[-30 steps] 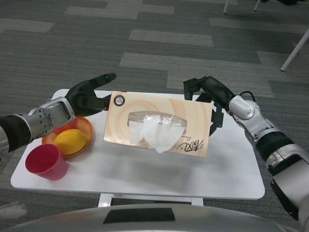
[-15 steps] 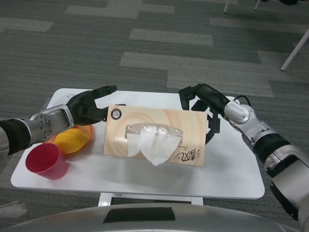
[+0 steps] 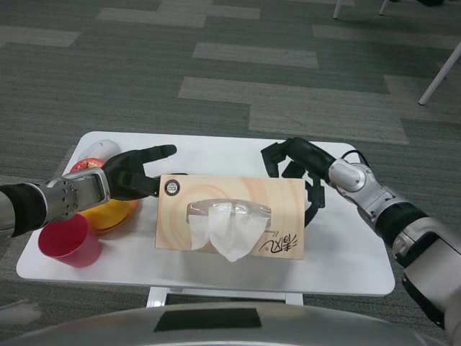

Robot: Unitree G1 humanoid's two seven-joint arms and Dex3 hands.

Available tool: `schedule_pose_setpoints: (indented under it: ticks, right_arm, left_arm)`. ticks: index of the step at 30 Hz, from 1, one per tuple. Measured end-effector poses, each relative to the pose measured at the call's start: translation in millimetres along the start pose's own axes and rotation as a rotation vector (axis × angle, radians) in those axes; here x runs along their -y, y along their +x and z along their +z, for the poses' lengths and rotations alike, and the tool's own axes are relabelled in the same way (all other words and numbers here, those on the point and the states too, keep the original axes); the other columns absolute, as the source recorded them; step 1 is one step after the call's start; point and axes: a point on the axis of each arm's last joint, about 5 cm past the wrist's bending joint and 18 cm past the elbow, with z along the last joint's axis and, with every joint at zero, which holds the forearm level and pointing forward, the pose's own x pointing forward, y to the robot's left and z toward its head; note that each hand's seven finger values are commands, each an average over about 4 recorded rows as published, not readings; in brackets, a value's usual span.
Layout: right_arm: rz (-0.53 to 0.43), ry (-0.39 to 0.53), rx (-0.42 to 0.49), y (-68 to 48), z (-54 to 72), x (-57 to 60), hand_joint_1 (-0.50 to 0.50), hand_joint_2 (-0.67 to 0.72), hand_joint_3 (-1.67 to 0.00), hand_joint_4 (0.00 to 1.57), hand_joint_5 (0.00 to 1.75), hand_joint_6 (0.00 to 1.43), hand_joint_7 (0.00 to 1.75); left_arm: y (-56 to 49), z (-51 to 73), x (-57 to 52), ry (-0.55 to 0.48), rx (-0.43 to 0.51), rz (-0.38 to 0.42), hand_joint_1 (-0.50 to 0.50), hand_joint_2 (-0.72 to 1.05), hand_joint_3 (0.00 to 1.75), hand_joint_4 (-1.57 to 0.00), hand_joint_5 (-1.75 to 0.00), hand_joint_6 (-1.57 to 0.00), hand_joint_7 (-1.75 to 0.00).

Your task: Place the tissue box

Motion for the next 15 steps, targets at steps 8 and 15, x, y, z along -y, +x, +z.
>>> schedule_pose_setpoints:
  ticks: [8, 15]
  right_arm:
    - [0.005, 0.004, -0.014, 0.7, -2.3, -4.5, -0.25, 0.06, -1.11, 1.57, 1.65, 1.18, 1.5]
    - [-0.003, 0.014, -0.028, 1.0, -4.6, -7.2, -0.25, 0.03, -1.03, 1.57, 1.65, 1.2, 1.5]
  left_arm:
    - [0.0, -2.3, -1.4, 0.005, -0.018, 0.01, 0.5, 1.05, 0.09, -0.22, -1.21, 0.0, -0.14]
    - [1.3, -2.6, -1.8, 0.006, -0.016, 0.016, 0.5, 1.05, 0.09, -0.22, -1.13, 0.0, -0.14]
